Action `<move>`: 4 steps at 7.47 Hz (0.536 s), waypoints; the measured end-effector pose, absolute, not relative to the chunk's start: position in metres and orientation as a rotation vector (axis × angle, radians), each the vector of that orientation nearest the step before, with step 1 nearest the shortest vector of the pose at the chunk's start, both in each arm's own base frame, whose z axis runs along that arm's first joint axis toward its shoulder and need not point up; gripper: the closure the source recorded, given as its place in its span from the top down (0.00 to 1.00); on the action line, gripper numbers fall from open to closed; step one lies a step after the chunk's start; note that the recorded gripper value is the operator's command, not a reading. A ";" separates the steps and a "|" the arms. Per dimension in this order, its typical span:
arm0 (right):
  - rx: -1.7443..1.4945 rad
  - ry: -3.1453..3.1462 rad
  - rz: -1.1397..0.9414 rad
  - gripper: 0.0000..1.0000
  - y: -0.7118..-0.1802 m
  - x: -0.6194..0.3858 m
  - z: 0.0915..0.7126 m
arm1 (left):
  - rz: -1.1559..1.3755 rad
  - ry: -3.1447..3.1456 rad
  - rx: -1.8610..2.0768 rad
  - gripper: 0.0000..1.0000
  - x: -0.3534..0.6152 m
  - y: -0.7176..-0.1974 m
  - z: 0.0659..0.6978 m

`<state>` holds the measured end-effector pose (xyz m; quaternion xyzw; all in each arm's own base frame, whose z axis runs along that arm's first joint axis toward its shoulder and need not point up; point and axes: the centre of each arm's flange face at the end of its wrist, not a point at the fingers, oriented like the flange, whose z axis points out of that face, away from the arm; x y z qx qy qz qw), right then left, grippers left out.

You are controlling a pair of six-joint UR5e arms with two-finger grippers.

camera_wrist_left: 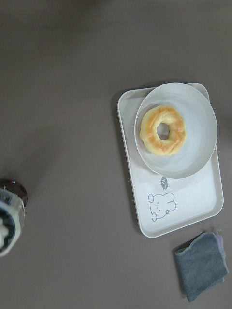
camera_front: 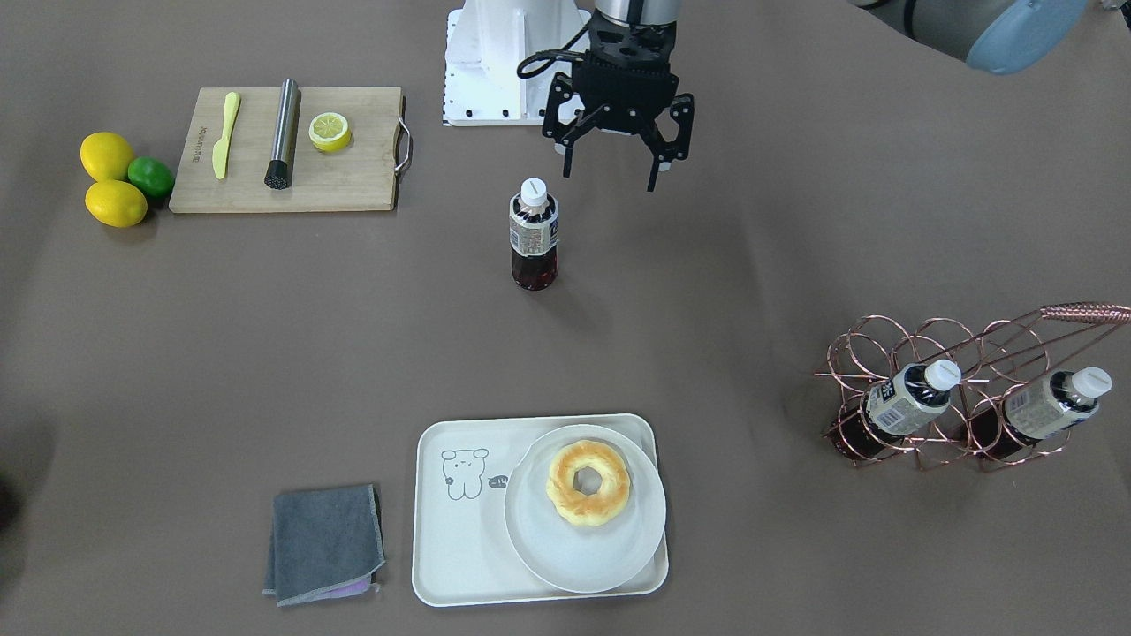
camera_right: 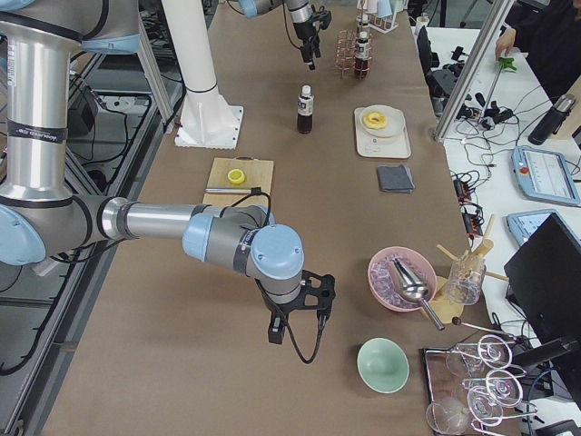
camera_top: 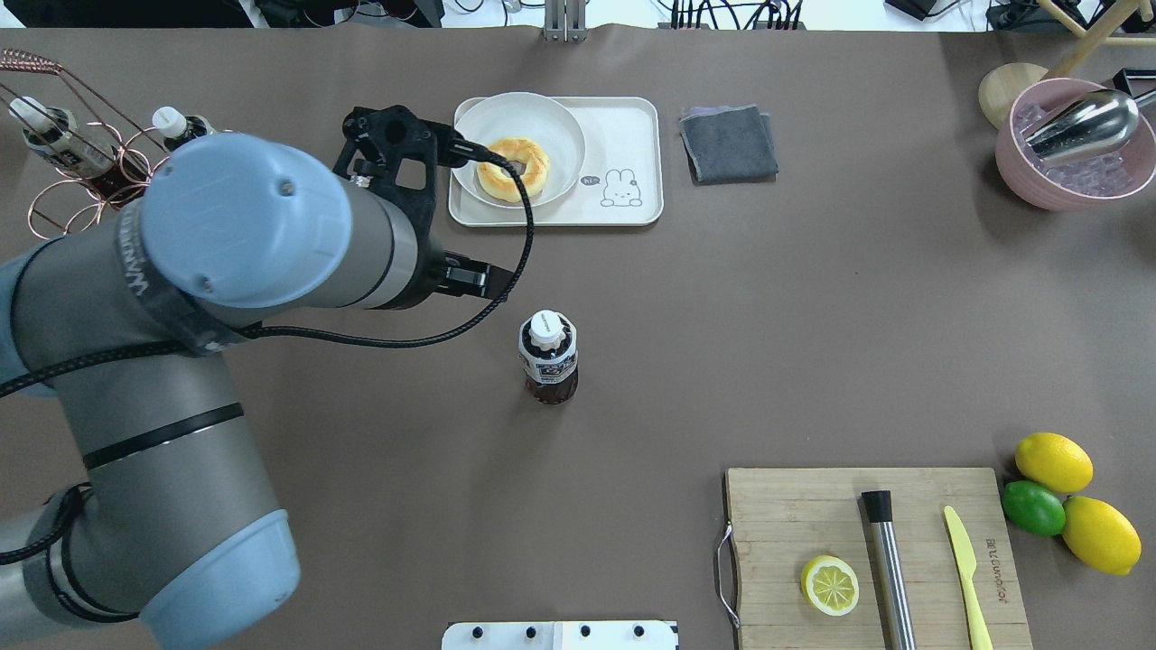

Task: Place tea on tray
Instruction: 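Open the left gripper and withdraw it back toward the rack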

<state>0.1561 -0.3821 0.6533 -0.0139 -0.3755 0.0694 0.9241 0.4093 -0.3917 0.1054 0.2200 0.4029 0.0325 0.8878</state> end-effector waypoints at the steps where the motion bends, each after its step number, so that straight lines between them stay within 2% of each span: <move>1: -0.028 -0.771 0.142 1.00 -0.382 0.156 0.653 | 0.076 0.880 0.498 0.98 0.398 -0.390 0.135; 4: -0.017 -0.786 0.141 1.00 -0.384 0.155 0.648 | 0.045 0.932 0.561 0.98 0.368 -0.410 0.226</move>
